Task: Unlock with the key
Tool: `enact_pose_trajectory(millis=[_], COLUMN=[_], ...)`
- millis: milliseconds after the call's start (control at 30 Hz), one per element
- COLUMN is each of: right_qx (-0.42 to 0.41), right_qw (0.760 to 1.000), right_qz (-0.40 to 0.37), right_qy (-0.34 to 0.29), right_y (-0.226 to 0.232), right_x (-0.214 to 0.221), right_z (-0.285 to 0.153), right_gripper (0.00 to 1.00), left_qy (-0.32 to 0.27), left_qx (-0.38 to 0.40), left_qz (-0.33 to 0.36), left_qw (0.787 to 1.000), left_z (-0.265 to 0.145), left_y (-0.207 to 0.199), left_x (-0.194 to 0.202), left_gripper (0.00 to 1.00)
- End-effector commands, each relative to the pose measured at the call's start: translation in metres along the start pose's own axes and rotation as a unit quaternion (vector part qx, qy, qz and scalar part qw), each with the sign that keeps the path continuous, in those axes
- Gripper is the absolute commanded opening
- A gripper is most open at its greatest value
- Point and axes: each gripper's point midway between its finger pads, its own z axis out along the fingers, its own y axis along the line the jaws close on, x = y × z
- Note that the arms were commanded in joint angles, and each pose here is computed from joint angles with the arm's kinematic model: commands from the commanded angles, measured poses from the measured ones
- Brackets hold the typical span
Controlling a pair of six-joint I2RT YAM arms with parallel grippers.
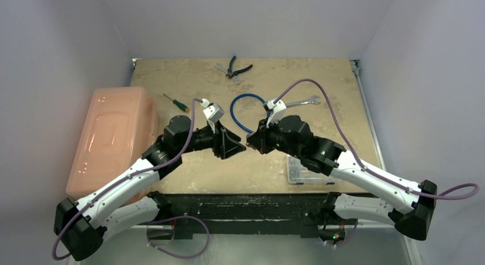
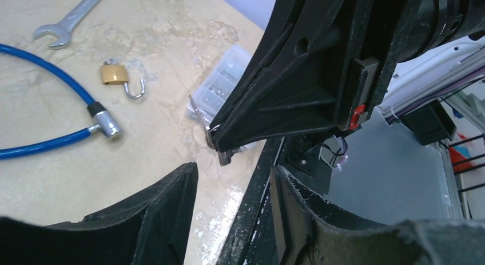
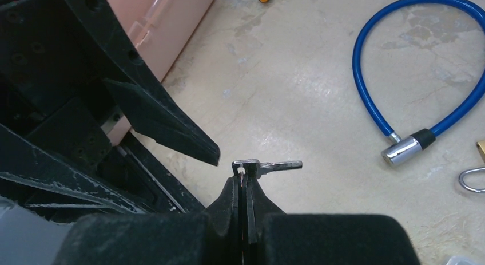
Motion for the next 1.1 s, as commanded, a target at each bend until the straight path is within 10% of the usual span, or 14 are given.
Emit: enact_pose_trajectory(millis=[0,1067], right_qx=[-0.025,-0.082], right_qw=[1.0,0.996], right_qz=[-0.015,-0.016], right_qy=[-0.004,0.002], right_y=[0.007,0.027], right_x=[-0.003,-0.002], right_z=[-0.008,-0.013], right_gripper=[0.0,0.0], left_qy=[-0.009,-0.025], left_qx=[0.051,-0.023], left_qz=[0.011,0.023], left_qw=[0.999,0.999], left_z=[0.011,0.02], left_y=[-0.02,-0.007], left_x=[-0.005,-0.004], left_gripper=[0.51,0.24])
